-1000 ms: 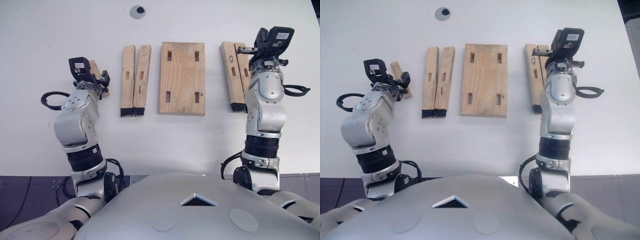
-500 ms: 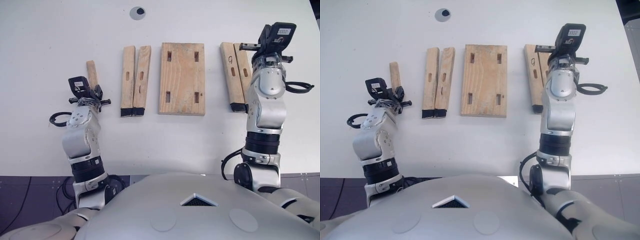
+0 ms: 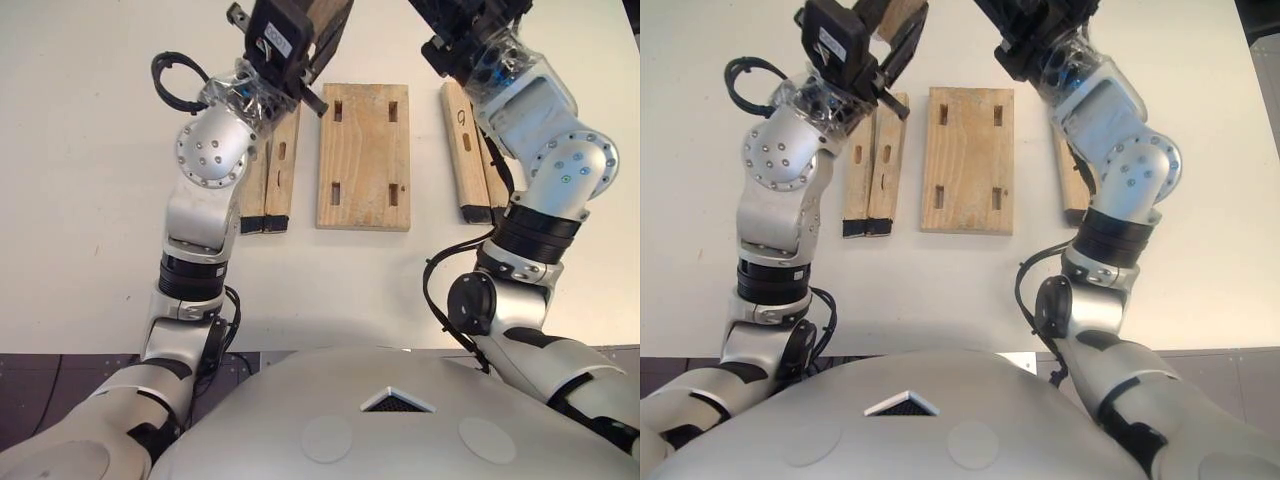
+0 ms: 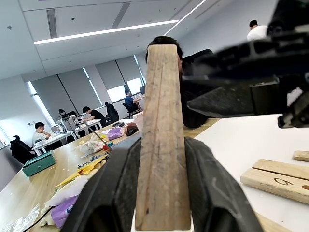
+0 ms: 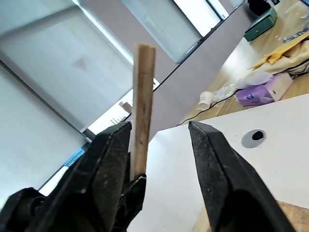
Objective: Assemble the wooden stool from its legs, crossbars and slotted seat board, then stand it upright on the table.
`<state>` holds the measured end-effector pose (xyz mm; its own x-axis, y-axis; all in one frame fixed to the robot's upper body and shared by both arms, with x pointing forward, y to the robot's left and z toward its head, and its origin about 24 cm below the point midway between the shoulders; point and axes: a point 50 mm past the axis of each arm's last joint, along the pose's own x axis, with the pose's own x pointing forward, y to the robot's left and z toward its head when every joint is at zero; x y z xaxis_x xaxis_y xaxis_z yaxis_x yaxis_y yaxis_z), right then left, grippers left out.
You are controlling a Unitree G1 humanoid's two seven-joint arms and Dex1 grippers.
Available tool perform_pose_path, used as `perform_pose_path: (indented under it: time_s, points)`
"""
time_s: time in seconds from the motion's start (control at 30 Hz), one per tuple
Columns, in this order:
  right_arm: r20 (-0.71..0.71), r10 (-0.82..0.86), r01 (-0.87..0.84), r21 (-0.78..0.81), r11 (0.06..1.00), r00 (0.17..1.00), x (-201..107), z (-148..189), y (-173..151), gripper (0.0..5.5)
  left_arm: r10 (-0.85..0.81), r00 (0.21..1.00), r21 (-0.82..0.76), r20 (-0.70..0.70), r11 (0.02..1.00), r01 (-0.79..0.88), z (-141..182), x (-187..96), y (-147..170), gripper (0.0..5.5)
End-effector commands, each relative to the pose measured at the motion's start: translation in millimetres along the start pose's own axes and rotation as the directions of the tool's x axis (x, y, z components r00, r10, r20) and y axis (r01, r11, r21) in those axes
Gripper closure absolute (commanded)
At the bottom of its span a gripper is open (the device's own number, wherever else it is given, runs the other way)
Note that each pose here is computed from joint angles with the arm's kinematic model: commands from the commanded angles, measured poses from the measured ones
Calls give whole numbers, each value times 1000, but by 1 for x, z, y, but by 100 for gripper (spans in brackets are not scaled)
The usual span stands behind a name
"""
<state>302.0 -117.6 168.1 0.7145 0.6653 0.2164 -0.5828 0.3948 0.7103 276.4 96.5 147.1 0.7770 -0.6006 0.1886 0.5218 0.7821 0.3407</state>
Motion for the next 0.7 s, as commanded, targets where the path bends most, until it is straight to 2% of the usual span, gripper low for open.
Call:
perform_pose_path:
  time_s: [0.03,0.13,0.33,0.5,0.7]
  points:
    - [-3,3,-3,80,997,1000,-1,0,2,277,-33,999,-1,-2,999,33,-4,-3,-13,426]
    - [-16,-8,10,129,992,1000,0,1,-1,273,-45,999,-10,-3,999,44,-6,-6,-18,426]
    - [-24,-73,76,180,981,997,0,8,-13,382,-40,999,-17,-10,999,40,-9,-8,-22,426]
    - [-42,-76,81,153,985,996,1,8,-12,479,-37,999,-16,-21,999,37,-12,-9,-26,426]
    - [-34,-119,120,36,992,992,0,8,-10,497,-23,999,-11,-44,1000,22,-15,-8,-23,426]
